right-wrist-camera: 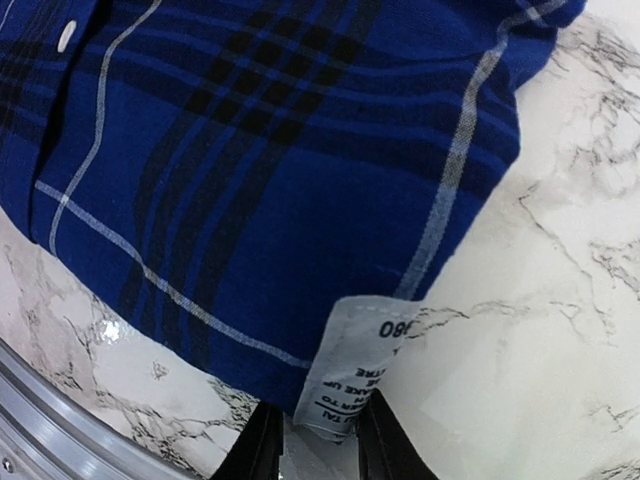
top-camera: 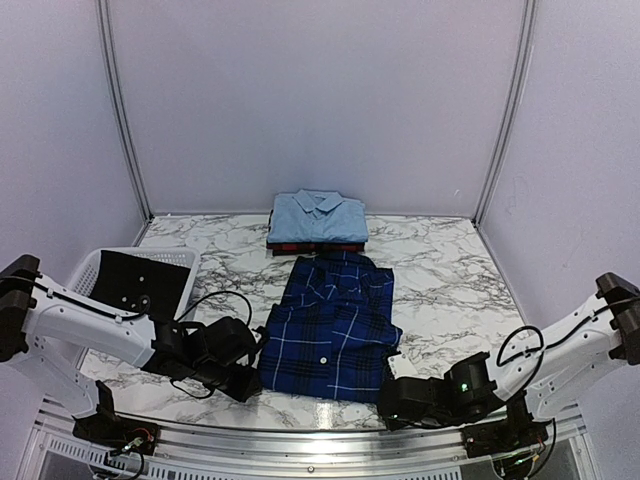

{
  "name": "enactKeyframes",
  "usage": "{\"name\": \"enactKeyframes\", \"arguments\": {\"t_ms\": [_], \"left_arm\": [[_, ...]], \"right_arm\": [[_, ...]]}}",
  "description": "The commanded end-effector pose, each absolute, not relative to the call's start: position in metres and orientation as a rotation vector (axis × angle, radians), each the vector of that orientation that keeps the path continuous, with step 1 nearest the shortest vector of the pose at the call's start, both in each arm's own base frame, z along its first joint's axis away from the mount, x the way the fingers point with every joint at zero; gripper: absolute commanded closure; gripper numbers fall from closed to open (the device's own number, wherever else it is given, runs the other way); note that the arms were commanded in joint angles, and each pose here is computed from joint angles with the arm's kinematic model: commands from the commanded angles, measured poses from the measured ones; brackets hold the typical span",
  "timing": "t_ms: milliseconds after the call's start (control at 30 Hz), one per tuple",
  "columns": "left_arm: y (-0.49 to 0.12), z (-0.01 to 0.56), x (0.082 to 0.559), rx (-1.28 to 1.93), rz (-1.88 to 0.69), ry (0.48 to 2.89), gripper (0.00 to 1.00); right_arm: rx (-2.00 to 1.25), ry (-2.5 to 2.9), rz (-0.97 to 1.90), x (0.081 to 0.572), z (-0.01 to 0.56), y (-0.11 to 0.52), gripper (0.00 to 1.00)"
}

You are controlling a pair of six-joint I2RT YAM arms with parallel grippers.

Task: Fold and stack the long sleeve shirts
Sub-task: Pick up the 2/3-rectangle-folded shirt from the center of the board.

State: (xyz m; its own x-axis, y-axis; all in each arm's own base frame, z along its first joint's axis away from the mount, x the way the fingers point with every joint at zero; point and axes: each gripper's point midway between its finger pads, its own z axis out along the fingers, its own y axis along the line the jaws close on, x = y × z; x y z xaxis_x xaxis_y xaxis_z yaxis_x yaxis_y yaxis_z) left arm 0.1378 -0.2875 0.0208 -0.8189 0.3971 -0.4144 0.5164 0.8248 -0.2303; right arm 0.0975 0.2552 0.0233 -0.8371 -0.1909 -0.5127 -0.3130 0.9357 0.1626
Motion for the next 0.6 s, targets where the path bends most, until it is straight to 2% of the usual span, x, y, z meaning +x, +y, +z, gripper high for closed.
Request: {"name": "enactKeyframes", "arguments": {"t_ms": [0,67,100,300,567], "left_arm": [[-0.296,0.032,0.139,0.711,-0.499,2.614,0.86],[-0.298,0.036,0.137,0.721,-0.519,2.607,0.94],[-0.299,0.039,0.136,0.726,-0.535,2.602,0.98],[-0.301,0.058,0.115,0.738,-0.621,2.583,1.0],[-0.307,0.084,0.071,0.776,-0.73,2.572,1.0]], "right_arm": [[-0.39,2.586,0.321,0.098,0.029,0.262,0.86],[-0.397,2.583,0.325,0.098,0.033,0.263,0.98],[-0.397,2.579,0.331,0.099,0.037,0.264,1.0],[-0.457,2.593,0.375,0.089,0.055,0.264,1.0],[-0.608,2.641,0.5,0.047,0.063,0.272,1.0]]}}
